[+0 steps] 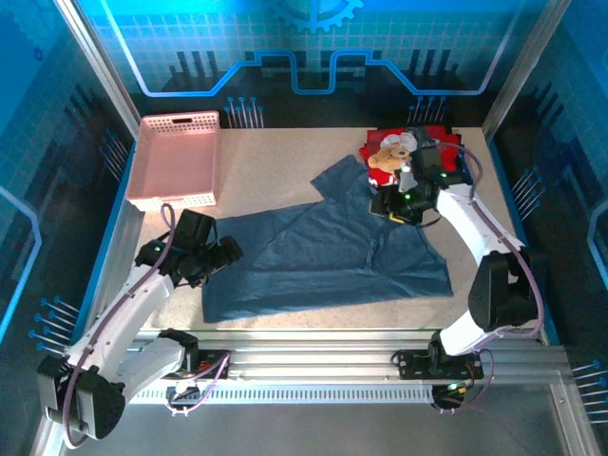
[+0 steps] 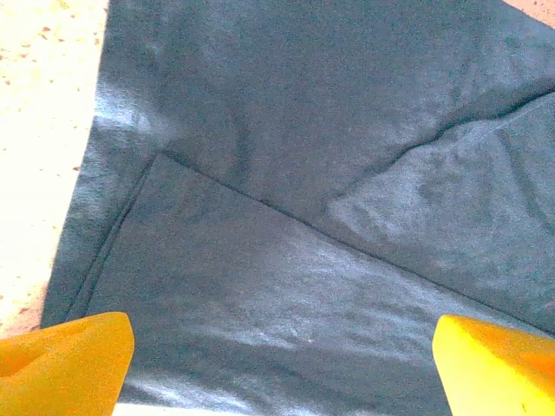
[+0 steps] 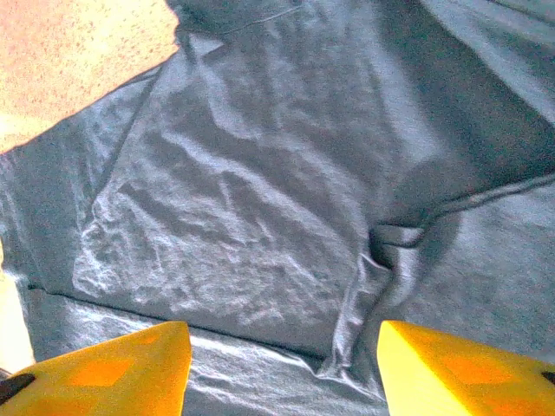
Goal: Fold and stack the t-shirts
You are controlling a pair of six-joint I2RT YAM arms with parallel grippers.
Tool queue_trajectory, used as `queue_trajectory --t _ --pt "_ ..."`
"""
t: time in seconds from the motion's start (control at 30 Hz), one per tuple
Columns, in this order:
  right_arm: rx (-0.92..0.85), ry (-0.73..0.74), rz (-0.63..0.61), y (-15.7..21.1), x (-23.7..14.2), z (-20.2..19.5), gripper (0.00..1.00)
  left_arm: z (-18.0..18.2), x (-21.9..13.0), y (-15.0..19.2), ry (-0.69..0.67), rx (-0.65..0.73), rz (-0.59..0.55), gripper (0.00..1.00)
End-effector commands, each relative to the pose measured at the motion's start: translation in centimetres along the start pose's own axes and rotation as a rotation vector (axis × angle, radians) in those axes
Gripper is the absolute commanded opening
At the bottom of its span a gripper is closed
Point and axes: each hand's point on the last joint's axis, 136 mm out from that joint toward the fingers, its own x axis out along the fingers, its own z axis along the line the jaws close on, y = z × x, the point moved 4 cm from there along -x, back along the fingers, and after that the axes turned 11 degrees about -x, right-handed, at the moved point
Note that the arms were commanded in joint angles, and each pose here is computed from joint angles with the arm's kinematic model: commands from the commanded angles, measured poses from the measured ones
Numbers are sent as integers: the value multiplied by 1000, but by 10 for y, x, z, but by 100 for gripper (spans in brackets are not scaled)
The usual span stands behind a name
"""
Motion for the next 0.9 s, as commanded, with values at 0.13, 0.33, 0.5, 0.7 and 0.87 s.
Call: queue_trajectory --t 0.13,0.33,0.5,0.7,0.87 --pt "184 85 198 59 37 -60 39 -37 25 17 91 53 80 83" --pt "331 274 294 100 67 -105 22 -22 65 26 -20 -35 134 46" --pt "398 406 338 126 61 -125 19 -4 89 32 -134 -52 165 47" --pt "450 454 370 154 44 -128 19 27 95 42 -265 -72 179 49" --pt "479 397 374 169 45 -119 21 68 86 49 -409 -103 155 49"
